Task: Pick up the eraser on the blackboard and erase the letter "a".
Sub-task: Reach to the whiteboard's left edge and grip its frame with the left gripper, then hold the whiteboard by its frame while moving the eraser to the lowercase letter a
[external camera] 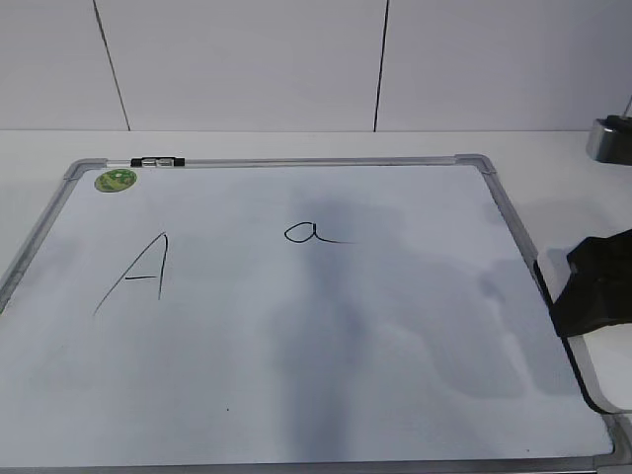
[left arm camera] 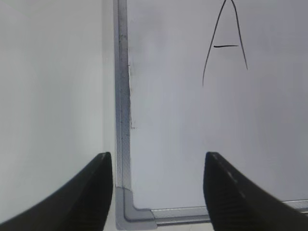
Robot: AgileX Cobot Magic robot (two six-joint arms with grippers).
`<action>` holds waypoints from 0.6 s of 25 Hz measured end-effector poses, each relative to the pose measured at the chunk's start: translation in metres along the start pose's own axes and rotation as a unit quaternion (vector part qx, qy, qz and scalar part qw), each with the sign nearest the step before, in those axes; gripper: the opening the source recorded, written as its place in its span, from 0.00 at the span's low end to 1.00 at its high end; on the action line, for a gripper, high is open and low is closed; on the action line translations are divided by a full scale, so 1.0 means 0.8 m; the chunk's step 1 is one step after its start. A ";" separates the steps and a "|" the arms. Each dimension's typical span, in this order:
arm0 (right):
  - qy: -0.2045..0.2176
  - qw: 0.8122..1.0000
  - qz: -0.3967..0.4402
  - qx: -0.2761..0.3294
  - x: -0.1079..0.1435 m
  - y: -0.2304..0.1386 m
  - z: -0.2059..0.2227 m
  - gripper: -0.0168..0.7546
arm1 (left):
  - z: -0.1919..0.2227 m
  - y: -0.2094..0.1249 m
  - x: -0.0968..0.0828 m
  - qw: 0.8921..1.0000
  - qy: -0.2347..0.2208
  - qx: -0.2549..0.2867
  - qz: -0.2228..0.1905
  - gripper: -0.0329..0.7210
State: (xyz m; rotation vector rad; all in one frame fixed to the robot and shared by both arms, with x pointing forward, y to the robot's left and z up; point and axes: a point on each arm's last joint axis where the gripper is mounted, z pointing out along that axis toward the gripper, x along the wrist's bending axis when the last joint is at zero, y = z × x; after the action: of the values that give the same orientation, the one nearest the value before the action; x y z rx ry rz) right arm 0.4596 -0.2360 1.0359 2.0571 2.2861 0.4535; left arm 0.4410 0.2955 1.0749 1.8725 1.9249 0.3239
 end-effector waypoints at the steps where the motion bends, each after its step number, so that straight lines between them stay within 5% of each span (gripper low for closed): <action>1: 0.000 1.000 0.000 0.000 0.000 0.000 0.000 0.72 | 0.011 0.010 0.001 1.000 0.000 0.014 0.002 0.62; 15: 0.000 1.000 0.000 -0.001 0.000 0.000 0.000 0.72 | 0.143 0.086 0.022 0.988 0.006 0.152 0.039 0.62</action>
State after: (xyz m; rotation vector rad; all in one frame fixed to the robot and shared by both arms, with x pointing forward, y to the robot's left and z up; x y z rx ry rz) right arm 0.4597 -0.2360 1.0359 2.0564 2.2850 0.4552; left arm 0.5546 0.3018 1.0034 2.1463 2.0032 0.0656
